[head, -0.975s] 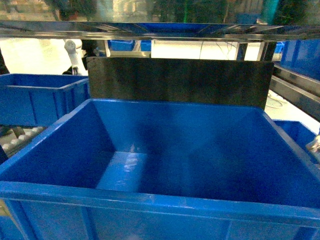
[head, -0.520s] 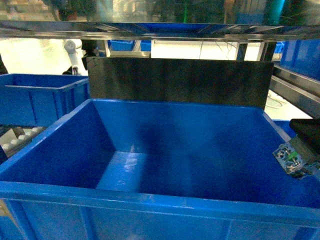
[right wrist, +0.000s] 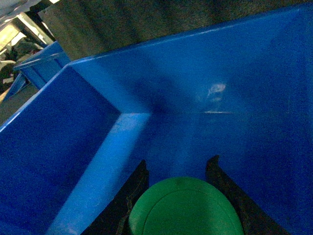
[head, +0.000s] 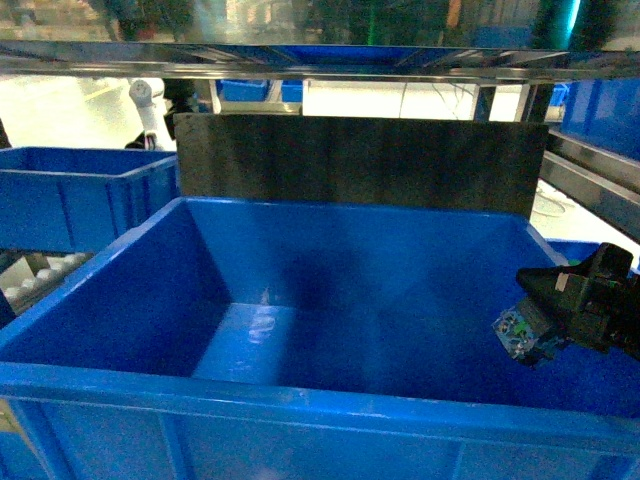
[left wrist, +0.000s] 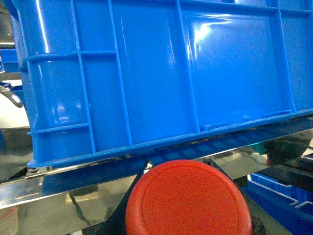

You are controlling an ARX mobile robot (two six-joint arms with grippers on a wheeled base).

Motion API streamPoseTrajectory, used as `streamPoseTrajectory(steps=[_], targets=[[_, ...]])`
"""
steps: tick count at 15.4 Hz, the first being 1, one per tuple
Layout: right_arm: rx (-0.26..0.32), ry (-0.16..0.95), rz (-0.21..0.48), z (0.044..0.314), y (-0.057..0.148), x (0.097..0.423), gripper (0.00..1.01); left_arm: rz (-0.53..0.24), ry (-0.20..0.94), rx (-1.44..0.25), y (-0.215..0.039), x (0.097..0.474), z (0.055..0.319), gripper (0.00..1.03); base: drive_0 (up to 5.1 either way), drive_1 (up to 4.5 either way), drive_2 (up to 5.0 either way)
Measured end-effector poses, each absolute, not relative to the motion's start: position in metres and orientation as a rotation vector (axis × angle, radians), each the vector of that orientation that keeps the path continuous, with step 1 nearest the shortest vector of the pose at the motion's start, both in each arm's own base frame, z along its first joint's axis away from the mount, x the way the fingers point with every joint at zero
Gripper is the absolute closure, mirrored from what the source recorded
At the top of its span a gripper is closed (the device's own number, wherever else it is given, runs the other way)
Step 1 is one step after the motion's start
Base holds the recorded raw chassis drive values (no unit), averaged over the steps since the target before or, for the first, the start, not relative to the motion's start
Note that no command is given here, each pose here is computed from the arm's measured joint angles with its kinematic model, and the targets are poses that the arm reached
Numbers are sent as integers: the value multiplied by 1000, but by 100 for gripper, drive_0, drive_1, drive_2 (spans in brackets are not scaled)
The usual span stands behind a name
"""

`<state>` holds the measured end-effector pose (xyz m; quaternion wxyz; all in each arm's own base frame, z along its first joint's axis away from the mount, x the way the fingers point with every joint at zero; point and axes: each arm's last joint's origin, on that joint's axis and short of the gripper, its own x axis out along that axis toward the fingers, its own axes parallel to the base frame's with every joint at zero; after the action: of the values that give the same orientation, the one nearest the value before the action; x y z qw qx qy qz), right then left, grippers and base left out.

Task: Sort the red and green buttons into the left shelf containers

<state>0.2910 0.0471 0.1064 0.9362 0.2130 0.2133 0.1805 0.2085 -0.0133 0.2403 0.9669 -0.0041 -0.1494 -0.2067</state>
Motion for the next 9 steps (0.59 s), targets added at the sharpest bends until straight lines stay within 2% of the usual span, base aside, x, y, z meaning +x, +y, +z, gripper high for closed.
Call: streamPoseTrajectory(steps=[1, 2, 5, 7, 9], targets=[[441, 447, 373, 106, 47, 291, 69, -418, -302, -8, -13, 208, 240, 78, 0, 0, 0], [442, 447, 374, 107, 47, 291, 58, -418, -302, -8, -13, 208, 240, 78, 0, 0, 0], [442, 447, 373, 107, 47, 292, 49, -418, -302, -8, -13, 208, 240, 78, 0, 0, 0], [441, 446, 374, 107, 48, 292, 38, -418, -302, -8, -13, 208, 240, 78, 0, 0, 0], [441, 445, 374, 108, 47, 292, 15, -418, -302, -8, -13, 208, 240, 78, 0, 0, 0]])
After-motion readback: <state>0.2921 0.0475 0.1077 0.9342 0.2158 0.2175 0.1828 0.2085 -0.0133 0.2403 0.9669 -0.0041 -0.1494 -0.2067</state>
